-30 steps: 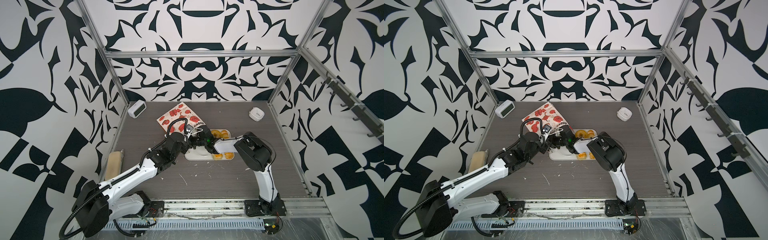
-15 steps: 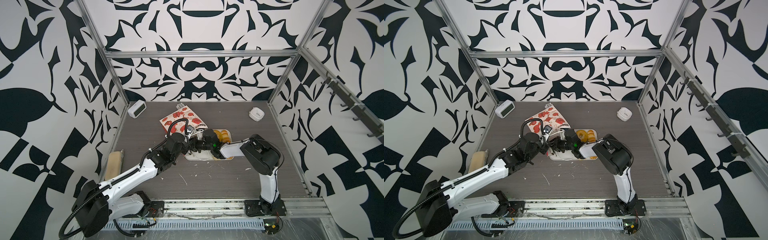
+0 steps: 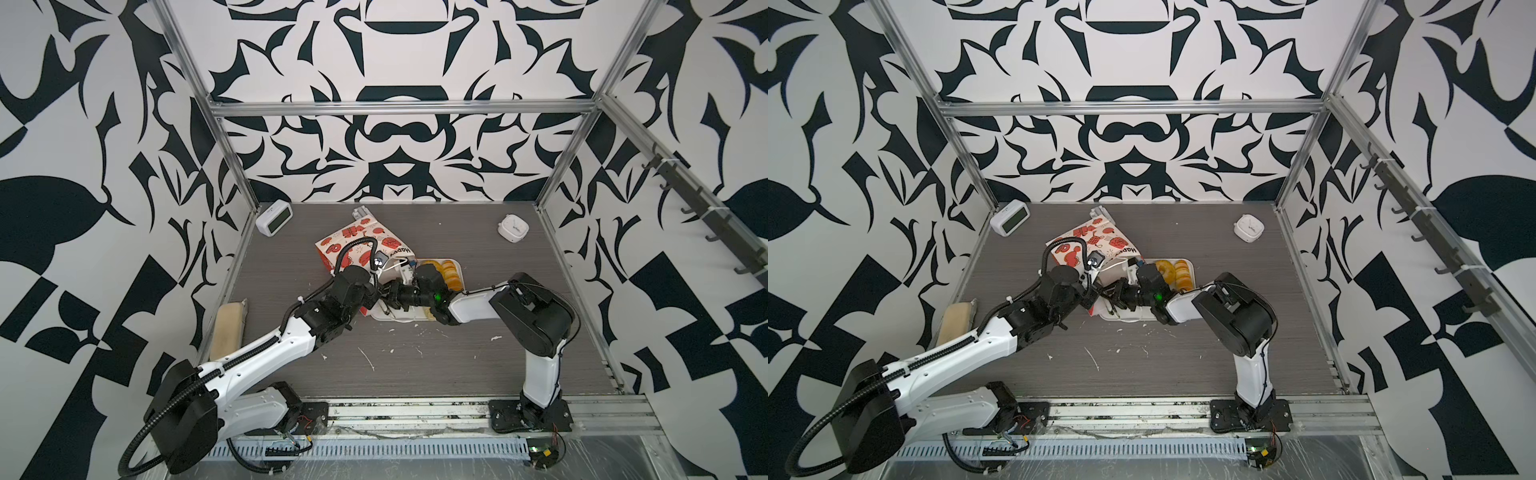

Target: Take the fake bread out of the paper bag

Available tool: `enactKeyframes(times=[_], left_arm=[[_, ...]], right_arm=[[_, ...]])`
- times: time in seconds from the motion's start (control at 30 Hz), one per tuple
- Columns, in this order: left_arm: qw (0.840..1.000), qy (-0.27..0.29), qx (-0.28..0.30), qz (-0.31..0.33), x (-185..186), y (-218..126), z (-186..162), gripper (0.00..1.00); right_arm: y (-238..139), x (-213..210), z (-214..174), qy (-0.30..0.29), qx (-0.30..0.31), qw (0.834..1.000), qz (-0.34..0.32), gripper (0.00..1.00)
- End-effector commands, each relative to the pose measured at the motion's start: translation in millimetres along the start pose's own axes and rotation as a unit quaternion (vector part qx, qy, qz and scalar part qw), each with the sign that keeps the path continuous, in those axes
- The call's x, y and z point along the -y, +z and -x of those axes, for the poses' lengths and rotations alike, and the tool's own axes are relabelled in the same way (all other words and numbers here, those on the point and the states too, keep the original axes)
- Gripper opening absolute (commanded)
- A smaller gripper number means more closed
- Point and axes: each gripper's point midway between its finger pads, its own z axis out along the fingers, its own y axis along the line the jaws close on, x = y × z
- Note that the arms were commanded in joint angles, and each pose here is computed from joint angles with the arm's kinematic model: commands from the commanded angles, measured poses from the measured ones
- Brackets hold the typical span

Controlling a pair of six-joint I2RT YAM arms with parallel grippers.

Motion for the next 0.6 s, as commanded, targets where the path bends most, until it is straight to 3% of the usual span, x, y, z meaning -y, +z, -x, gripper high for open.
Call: enactKeyframes(times=[0.0,0.13,0.57], left_arm=[[1.000,0.002,-0.004,0.004,-0.6,0.3,-4.2,0.00],[1.000,0.003,-0.004,0.003,-0.4,-0.2,-3.9,0.00],[1.000,0.004,-0.006,-0.004,2.5,-0.5,-8.3,0.00]], right_arm=[[-10.0,-36.8,12.6,-0.029,0.021,0.998,0.050,0.07],[-12.3,-28.4,13.9,-0.023,0.023,0.999,0.041,0.21],[-12.0,-27.1,21.4,-0.027,0.028,0.999,0.038,0.35]])
